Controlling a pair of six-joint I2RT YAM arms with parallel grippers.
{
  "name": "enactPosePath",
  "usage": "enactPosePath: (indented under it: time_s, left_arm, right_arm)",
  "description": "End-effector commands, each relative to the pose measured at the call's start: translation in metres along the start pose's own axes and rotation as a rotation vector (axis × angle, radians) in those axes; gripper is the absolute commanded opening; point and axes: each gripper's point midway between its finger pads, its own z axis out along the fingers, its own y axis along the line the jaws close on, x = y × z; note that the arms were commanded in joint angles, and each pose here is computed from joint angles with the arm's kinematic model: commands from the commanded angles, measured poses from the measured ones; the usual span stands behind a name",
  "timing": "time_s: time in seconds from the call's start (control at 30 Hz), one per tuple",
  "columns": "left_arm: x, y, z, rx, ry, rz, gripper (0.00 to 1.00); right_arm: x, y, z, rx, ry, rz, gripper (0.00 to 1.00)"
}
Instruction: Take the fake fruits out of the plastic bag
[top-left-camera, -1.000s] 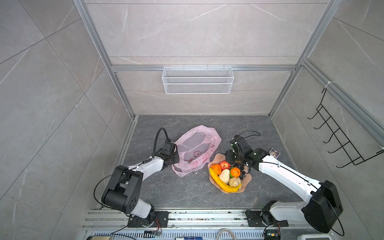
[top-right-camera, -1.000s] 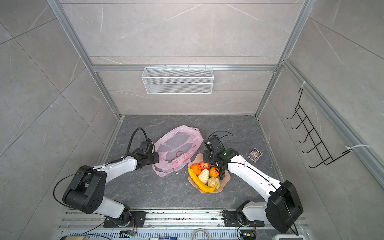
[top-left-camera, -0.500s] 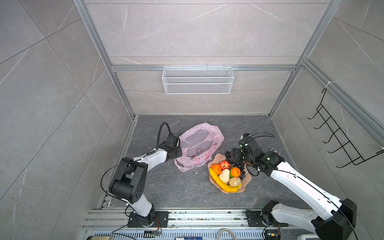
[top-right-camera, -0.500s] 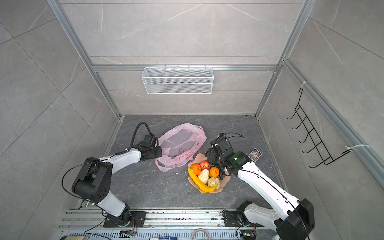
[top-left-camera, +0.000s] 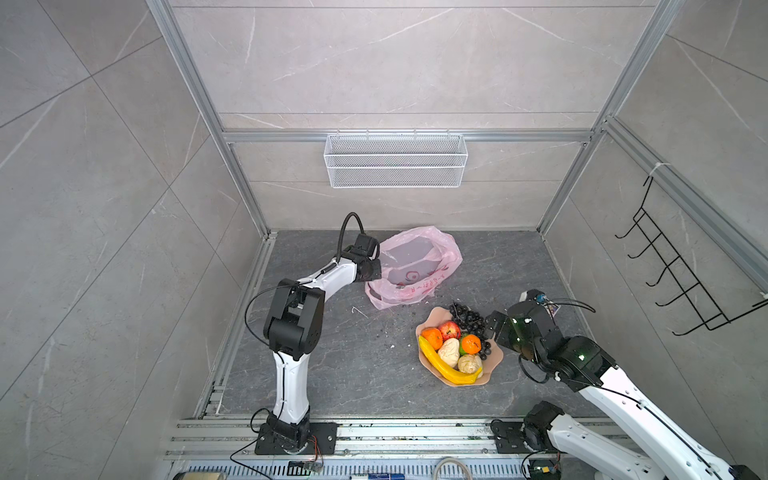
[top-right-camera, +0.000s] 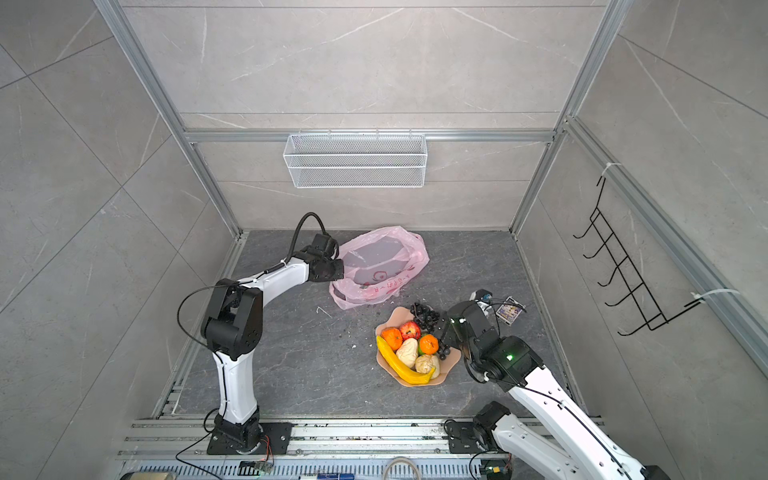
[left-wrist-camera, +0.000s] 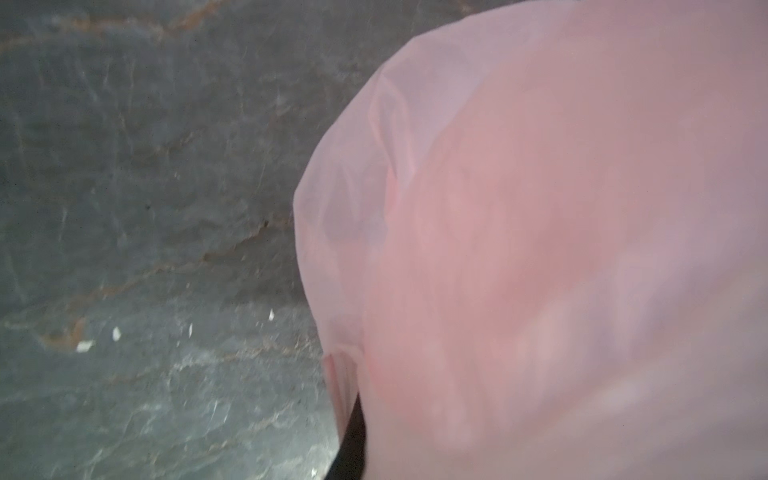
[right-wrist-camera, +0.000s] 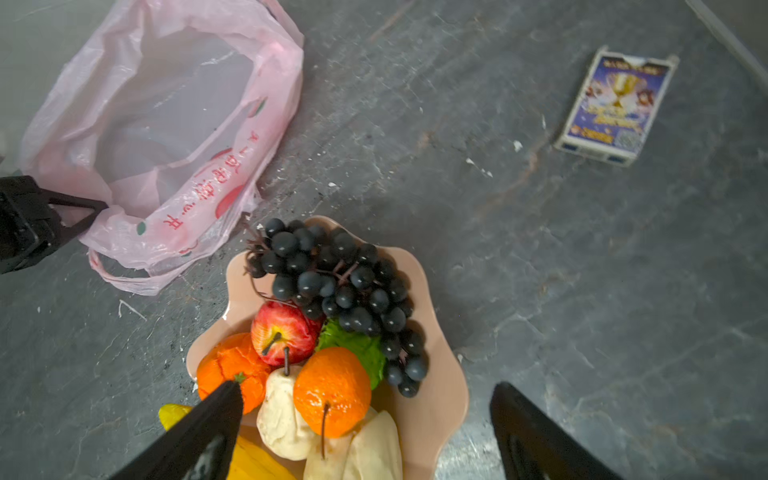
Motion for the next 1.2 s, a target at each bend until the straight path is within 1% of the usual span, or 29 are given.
enactPosePath:
  time_s: [0.0,0.03,0.1,0.17,0.2,0.27,0.33,0.47,0.6,0.67,0.93,0.97,1.17]
  left_arm:
    - [-0.013,-0.016,-0.001,0.004,0.016,0.08,0.09]
    - [-0.015,-0.019,0.0,0.003,0.02,0.09,0.12]
    - [-0.018,-0.023,0.0,-0.001,0.034,0.098,0.22]
    - [-0.023,-0.025,-0.004,-0.003,0.035,0.092,0.37]
    - [-0.024,-0.025,-0.008,-0.006,0.038,0.088,0.44]
    - [-0.027,-0.025,-0.018,-0.009,0.044,0.076,0.52]
    - [-0.03,-0.025,-0.033,-0.007,0.042,0.061,0.58]
    - [-0.028,-0.022,-0.063,0.008,0.016,0.024,0.62]
    - [-0.016,-0.014,-0.085,0.013,-0.016,-0.009,0.63]
    - [-0.007,-0.008,-0.092,0.01,-0.028,-0.029,0.63]
    - [0.029,0.012,-0.115,0.021,-0.088,-0.104,0.62]
    - [0.033,0.015,-0.116,0.018,-0.092,-0.11,0.61]
    - [0.05,0.028,-0.131,0.002,-0.123,-0.124,0.61]
  right_arm:
    - [0.017,-0.028,0.005,0.074,0.012,0.083,0.98]
    - [0.021,-0.03,0.008,0.075,0.019,0.096,0.99]
    - [0.031,-0.036,0.014,0.088,0.036,0.13,0.99]
    - [0.038,-0.038,0.019,0.083,0.046,0.155,0.99]
    - [0.041,-0.04,0.021,0.081,0.049,0.162,0.99]
    - [0.046,-0.037,0.025,0.056,0.055,0.208,0.99]
    - [0.05,-0.038,0.029,0.048,0.059,0.235,0.99]
    - [0.057,-0.036,0.035,0.014,0.063,0.276,0.98]
    - [0.065,-0.037,0.042,-0.027,0.056,0.324,0.98]
    - [0.066,-0.035,0.045,-0.058,0.047,0.335,0.96]
    - [0.066,-0.027,0.056,-0.108,0.025,0.343,0.77]
    - [0.066,-0.027,0.057,-0.108,0.021,0.343,0.76]
    - [0.066,-0.018,0.068,-0.119,0.022,0.333,0.62]
